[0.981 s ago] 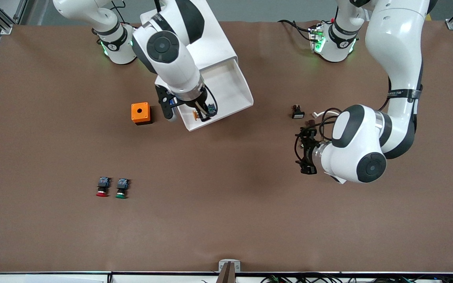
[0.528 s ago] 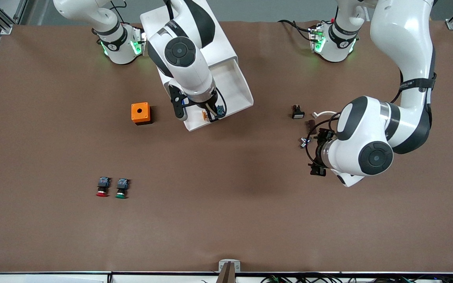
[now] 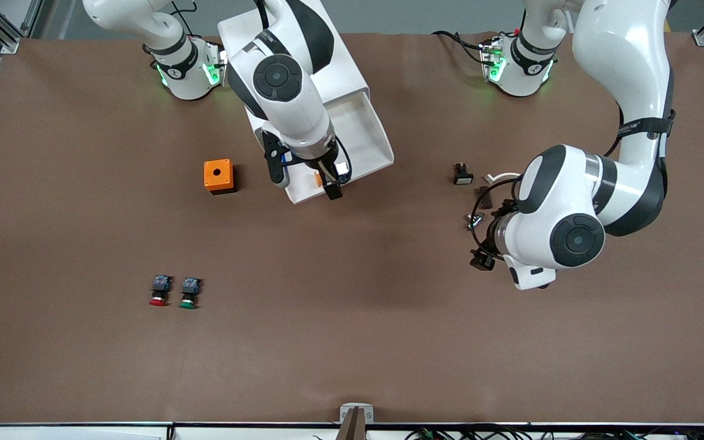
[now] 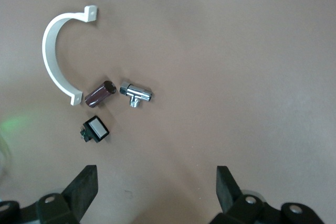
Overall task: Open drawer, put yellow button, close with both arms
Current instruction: 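Withdraw the right gripper while the left gripper moves to the drawer front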
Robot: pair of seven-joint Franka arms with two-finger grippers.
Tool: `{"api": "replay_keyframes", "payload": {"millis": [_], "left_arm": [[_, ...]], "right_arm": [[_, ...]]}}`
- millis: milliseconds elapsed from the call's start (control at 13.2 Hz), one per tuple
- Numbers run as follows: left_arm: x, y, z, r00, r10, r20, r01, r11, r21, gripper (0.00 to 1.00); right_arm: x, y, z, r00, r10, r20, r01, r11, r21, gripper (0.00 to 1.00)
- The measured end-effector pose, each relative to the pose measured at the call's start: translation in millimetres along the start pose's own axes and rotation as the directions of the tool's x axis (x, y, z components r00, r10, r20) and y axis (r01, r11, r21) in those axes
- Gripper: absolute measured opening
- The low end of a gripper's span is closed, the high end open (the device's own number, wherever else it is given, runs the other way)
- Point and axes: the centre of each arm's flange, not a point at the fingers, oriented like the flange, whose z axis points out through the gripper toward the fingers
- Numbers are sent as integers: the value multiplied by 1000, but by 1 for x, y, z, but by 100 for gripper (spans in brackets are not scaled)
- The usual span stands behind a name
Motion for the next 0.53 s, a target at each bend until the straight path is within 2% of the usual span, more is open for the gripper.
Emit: {"api": "replay_keyframes", "payload": {"millis": [226, 377, 528], "left_arm": [[-15, 6, 1, 993, 119, -11, -119, 993, -16, 100], [-40, 14, 6, 986, 164, -25, -165, 986, -26, 100], [-68, 23, 17, 968, 248, -38, -249, 968, -24, 100]], "right_arm": [[40, -24, -37, 991, -133, 3, 133, 990, 37, 100], [84, -37, -64, 975, -224, -6, 224, 974, 18, 100], [127, -47, -83, 945, -328, -8, 328, 945, -7, 100]]}}
